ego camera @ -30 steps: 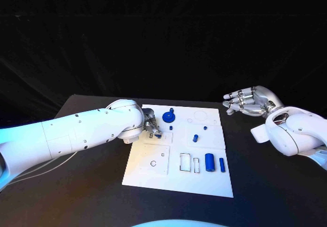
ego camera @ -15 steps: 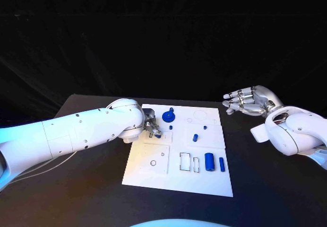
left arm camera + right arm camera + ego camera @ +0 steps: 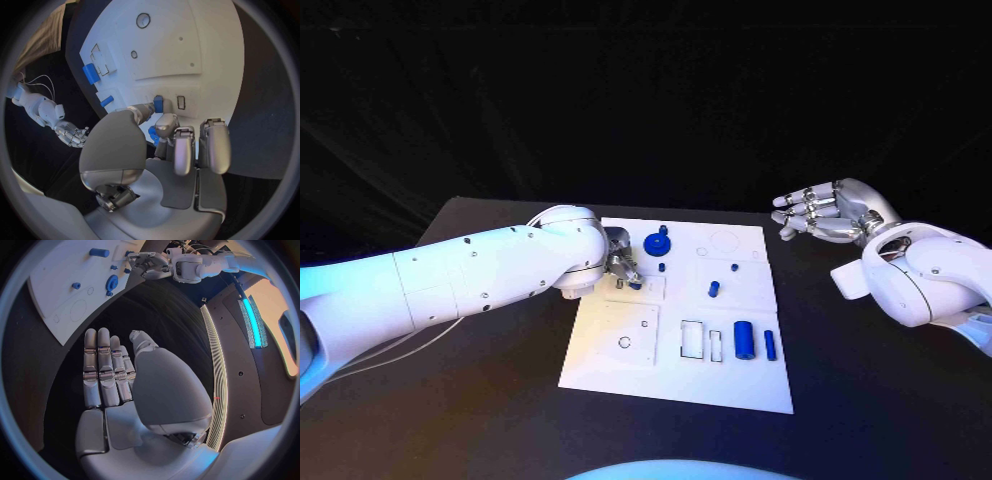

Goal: Assemble the parts on the task board

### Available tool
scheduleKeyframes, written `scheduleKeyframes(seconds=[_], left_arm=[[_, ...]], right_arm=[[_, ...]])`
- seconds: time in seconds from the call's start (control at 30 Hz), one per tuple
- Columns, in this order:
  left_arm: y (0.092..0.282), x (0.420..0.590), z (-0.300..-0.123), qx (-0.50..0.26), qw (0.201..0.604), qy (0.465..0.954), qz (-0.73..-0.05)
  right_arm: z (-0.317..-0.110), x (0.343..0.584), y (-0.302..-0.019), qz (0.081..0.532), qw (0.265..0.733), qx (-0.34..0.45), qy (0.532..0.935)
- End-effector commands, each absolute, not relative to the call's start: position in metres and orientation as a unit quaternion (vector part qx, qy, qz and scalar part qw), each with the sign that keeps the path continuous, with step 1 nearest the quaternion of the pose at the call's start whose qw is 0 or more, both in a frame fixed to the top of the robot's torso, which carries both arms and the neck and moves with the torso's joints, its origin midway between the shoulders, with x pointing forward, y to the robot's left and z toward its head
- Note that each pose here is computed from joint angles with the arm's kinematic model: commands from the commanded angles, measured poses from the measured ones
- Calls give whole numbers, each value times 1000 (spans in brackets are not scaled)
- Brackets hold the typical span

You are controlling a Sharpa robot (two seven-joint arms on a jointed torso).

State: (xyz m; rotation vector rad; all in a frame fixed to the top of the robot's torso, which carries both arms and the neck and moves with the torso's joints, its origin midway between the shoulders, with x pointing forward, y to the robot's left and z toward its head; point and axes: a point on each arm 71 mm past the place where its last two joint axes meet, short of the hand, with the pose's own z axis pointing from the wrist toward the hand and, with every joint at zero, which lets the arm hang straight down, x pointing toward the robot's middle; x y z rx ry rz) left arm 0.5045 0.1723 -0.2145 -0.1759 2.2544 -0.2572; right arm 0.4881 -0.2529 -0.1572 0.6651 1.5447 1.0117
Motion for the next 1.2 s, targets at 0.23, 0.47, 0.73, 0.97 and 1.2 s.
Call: scheduleKeyframes(seconds=[0.23, 0.47, 0.73, 0.97, 1.2], left_arm=[[168, 504, -219, -45, 405, 909, -88], [168, 506, -219, -44, 405, 909, -85], [167, 508, -219, -45, 406, 909, -84], [166, 508, -220, -40, 403, 911, -82], [167, 509, -220, -38, 404, 911, -78]], right_arm=[[-157, 487, -252, 432, 554, 274, 657], [-157, 487, -252, 433, 553, 274, 657], [-157, 486, -252, 433, 553, 274, 657], [-157, 486, -252, 433, 553, 274, 657], [-157, 486, -252, 433, 553, 275, 657]])
